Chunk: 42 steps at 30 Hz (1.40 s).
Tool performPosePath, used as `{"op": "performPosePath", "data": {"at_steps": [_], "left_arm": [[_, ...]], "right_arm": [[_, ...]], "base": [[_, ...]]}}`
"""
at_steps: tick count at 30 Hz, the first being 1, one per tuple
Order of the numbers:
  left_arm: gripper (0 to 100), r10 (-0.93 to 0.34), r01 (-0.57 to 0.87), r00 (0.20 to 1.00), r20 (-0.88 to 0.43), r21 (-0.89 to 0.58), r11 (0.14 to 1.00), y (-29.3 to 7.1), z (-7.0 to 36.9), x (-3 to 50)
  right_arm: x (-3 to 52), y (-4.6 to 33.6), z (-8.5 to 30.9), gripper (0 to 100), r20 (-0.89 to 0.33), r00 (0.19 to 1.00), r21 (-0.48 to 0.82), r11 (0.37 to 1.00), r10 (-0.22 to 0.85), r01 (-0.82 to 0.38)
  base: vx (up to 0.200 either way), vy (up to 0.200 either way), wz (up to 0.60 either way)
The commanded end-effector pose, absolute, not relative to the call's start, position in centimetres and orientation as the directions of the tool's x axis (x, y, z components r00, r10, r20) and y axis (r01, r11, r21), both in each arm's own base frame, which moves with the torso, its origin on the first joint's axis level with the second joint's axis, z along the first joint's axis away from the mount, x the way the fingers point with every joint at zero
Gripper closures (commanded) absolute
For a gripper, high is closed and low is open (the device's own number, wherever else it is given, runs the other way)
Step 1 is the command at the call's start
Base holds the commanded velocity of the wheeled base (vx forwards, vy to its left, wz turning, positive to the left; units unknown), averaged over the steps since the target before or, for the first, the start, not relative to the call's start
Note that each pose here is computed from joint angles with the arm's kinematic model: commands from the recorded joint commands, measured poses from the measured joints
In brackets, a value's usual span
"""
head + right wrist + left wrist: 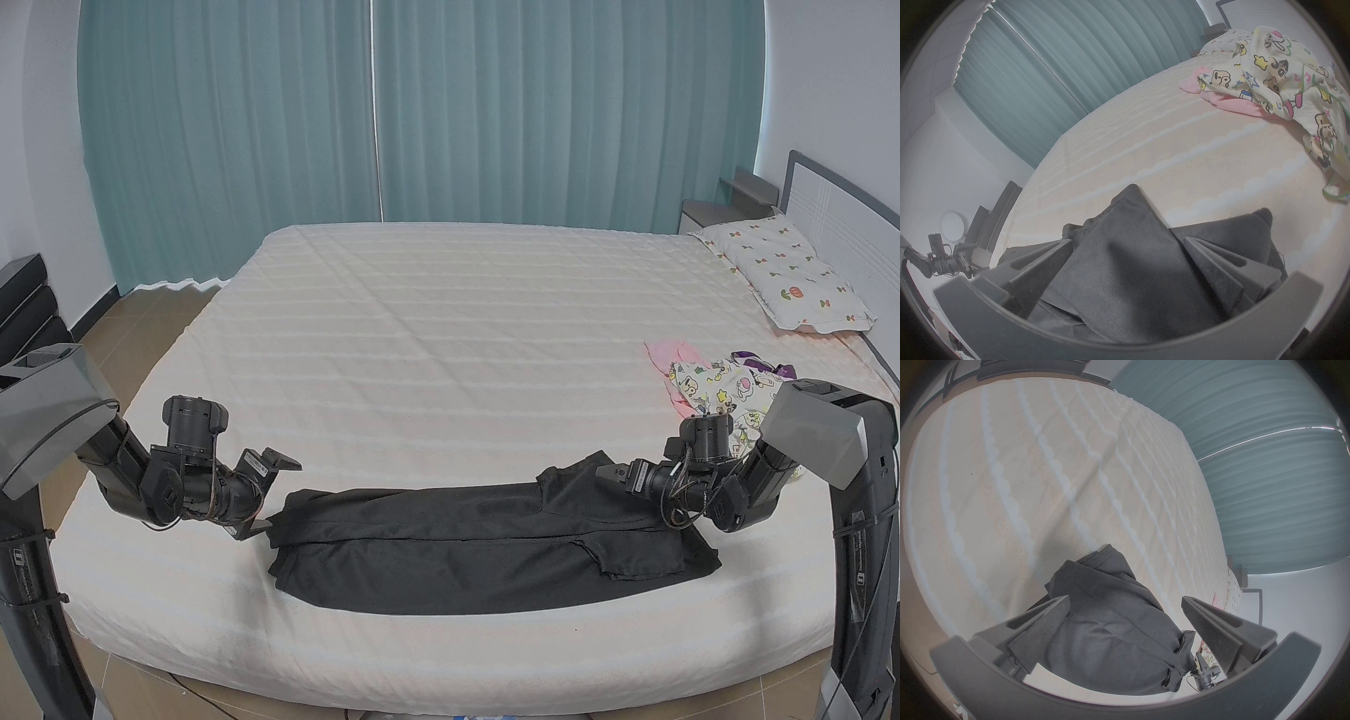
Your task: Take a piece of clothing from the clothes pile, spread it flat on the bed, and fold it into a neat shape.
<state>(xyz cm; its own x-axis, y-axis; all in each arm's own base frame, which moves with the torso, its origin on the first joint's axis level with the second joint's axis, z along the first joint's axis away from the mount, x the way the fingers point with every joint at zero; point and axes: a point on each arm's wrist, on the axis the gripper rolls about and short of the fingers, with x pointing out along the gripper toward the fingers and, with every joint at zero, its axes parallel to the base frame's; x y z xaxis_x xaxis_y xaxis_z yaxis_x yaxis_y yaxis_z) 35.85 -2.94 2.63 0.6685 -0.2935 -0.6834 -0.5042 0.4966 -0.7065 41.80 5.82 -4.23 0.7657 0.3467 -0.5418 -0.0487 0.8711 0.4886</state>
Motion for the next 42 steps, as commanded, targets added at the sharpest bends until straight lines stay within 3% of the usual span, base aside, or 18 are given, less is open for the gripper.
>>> {"op": "performPosePath", "data": {"at_steps": [1, 24, 38, 39, 42], "left_arm": [[0, -0.293, -0.508, 0.665, -0.687, -0.704, 0.496, -2.9, 2.5, 35.8], [0, -0.293, -0.506, 0.665, -0.687, -0.703, 0.499, -2.9, 2.5, 35.8], [0, -0.292, -0.507, 0.664, -0.688, -0.702, 0.5, -2.9, 2.4, 35.8], [0, -0.292, -0.507, 0.664, -0.688, -0.702, 0.5, -2.9, 2.4, 35.8], [0, -0.29, -0.509, 0.663, -0.69, -0.7, 0.502, -3.0, 2.4, 35.7]], "right_arm": [[41.8, 5.8, -4.5, 100, -0.546, 0.764, 0.487, 0.872, 0.343, -0.044], [38.3, 2.9, -2.0, 100, -0.574, 0.761, 0.489, 0.872, 0.302, 0.022], [35.2, 1.6, -2.2, 100, -0.636, 0.715, 0.458, 0.888, 0.291, 0.046], [35.2, 1.6, -2.2, 0, -0.636, 0.715, 0.458, 0.888, 0.291, 0.046], [34.9, 1.6, -2.1, 0, -0.634, 0.717, 0.459, 0.887, 0.289, 0.048]], "base": [[0.0, 0.0, 0.0], [0.0, 0.0, 0.0], [0.0, 0.0, 0.0], [0.0, 0.0, 0.0], [0.0, 0.0, 0.0]]}}
